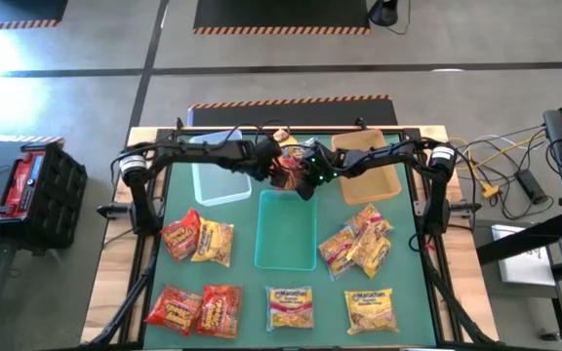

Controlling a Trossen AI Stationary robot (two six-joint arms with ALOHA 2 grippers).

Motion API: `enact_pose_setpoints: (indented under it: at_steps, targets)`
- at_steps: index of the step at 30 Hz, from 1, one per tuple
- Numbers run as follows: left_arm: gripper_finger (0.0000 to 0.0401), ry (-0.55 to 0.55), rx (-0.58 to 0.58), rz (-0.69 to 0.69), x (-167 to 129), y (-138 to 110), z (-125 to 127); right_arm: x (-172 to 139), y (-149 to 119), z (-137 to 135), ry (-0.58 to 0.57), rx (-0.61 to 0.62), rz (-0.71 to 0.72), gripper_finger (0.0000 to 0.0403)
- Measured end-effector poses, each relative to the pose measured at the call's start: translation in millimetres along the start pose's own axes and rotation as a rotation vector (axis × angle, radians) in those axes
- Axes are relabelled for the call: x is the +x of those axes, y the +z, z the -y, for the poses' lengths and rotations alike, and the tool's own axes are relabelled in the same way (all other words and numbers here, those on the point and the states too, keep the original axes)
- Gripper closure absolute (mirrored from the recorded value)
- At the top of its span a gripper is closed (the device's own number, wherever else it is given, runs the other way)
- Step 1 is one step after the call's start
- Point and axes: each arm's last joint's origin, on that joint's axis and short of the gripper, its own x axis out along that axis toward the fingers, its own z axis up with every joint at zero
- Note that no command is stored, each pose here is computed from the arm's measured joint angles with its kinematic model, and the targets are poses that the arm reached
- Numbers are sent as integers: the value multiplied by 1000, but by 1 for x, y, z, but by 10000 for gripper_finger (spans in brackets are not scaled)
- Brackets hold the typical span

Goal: Sort Maruchan noodles
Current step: Put the orange noodle pack into the transparent bin

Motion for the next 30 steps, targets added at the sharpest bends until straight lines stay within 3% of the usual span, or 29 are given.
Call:
enact_pose_setpoints:
  at_steps: [20, 30]
  targets:
    - [149, -85, -78, 116, 2, 8, 7, 0, 0, 0, -1, 0, 1, 335]
    - [219, -70, -157, 109, 11, -3, -1, -9, 7, -4, 51, -8, 50, 335]
